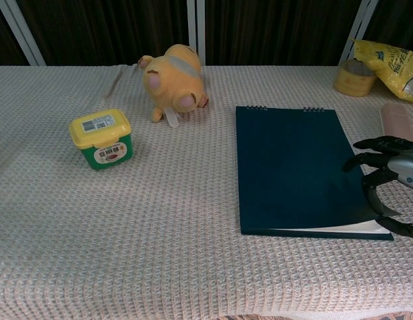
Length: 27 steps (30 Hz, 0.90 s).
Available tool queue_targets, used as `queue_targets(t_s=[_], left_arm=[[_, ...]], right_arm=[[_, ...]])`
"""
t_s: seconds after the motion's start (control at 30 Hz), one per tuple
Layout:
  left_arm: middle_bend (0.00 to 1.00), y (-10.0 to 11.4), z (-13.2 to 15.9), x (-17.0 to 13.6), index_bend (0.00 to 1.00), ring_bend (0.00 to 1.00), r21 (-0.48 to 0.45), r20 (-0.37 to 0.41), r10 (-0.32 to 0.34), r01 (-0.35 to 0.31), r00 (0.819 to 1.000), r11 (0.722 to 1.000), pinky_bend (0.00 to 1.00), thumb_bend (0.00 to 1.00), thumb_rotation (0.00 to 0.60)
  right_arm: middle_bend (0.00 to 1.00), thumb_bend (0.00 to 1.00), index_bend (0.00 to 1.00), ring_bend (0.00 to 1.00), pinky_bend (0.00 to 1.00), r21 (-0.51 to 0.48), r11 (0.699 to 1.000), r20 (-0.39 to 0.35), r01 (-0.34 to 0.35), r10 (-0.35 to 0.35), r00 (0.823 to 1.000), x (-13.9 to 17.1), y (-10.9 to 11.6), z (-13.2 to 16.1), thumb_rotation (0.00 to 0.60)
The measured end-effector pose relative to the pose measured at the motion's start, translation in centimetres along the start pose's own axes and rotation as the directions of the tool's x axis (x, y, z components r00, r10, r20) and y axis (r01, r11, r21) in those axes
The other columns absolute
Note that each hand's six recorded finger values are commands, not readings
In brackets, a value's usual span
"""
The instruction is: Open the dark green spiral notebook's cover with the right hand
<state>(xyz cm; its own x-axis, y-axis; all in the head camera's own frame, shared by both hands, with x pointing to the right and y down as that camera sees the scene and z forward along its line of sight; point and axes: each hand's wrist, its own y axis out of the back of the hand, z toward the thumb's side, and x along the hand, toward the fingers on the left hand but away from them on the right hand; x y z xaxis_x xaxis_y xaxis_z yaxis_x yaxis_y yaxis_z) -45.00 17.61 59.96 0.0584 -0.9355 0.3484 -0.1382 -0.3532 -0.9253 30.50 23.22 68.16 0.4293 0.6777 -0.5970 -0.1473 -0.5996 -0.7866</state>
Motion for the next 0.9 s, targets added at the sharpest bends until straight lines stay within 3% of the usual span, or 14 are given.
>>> queue_targets(t_s=[0.33,0.53,0.67,0.9], left_arm=[[0.08,0.3,-0.1,-0.1,0.09,0.06,-0.006,0.008,0.019,-0.019,1.000,1.000,0.16,0.02,0.489],[0.08,0.8,-0.2,-0.1,0.09,0.06,-0.008,0.010,0.034,-0.034,0.999,0.999,0.16,0.02,0.488],[0.08,1.0,-0.2,0.0,0.09,0.06,-0.006,0.011,0.036,-0.036,0.999,0.999,0.16,0.02,0.488],[0.08,1.2,-0.8,0.1,0.08,0.06,-0.003,-0.012,0.030,-0.030,0.999,1.000,0.16,0.02,0.489]], right_arm=[[0.25,0.73,1.00,0.00,0.00,0.001,0.989,0.002,0.151,-0.151,0.989,-0.8,3.1,-0.8,0.600],[0.26,0.73,1.00,0.00,0.00,0.000,0.956,0.050,0.292,-0.292,0.955,-2.9,7.4,-3.0,0.600],[0.26,0.73,1.00,0.00,0.00,-0.004,0.930,0.115,0.368,-0.365,0.924,-6.2,11.2,-5.7,0.600],[0.27,0.73,1.00,0.00,0.00,-0.032,0.894,0.236,0.447,-0.428,0.873,-12.6,17.3,-10.1,0.600]])
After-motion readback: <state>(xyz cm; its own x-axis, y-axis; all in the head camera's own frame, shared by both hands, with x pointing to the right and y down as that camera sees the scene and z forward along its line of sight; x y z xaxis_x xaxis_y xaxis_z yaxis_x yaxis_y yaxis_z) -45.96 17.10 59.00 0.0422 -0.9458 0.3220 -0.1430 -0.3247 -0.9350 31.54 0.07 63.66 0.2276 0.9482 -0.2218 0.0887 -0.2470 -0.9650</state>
